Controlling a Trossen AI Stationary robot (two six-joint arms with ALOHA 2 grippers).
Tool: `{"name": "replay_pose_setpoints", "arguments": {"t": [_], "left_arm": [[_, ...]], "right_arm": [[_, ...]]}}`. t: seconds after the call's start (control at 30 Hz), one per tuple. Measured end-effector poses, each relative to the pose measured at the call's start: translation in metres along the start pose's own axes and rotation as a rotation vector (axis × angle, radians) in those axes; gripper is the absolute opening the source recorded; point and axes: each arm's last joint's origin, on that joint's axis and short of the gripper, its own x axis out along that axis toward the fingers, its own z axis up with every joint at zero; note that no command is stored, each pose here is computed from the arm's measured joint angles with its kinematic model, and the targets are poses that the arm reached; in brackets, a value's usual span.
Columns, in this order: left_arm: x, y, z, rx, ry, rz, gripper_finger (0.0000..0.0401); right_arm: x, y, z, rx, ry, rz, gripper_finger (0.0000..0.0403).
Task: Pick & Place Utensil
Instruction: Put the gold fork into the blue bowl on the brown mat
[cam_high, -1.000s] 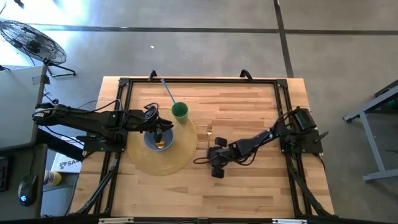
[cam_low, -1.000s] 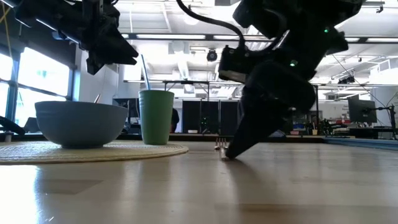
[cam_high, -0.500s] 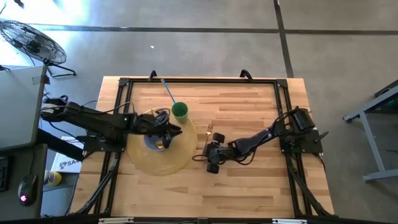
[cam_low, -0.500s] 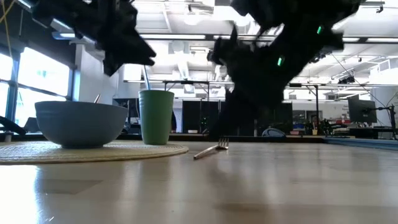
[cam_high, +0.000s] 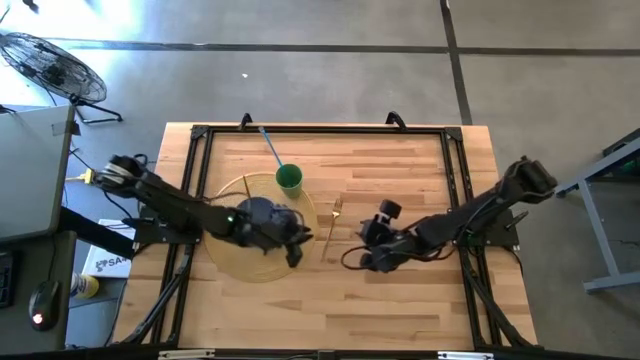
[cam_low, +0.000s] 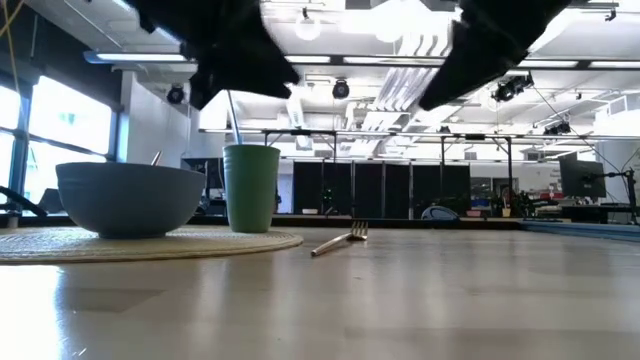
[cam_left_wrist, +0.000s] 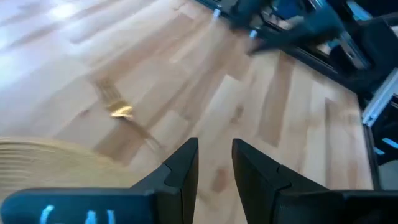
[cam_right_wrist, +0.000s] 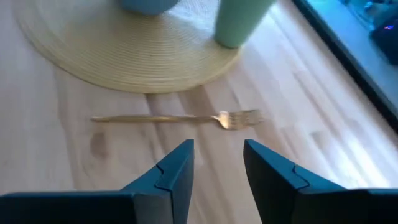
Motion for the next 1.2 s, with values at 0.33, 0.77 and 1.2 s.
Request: {"name": "replay_pose_setpoints", "arguments": {"t": [0.33, 0.77, 1.2], "left_arm": [[0.050, -0.046, -0.007, -0.032, 0.135, 0.099, 0.0162], [0.104, -0.033, -0.019, -0.205, 0.065, 0.238, 0.0222], [0.127, -0.016, -0.037, -0.171, 0.010, 0.368, 0.0215]], "right_arm": [[-0.022, 0.003, -0.011, -0.046, 0.004, -0.014, 0.0134], [-0.043, 0.021, -0.025, -0.086, -0.047, 0.011, 0.0134], [-0.038, 0.015, -0.022, -0.087, -0.064, -0.052, 0.0134]]}}
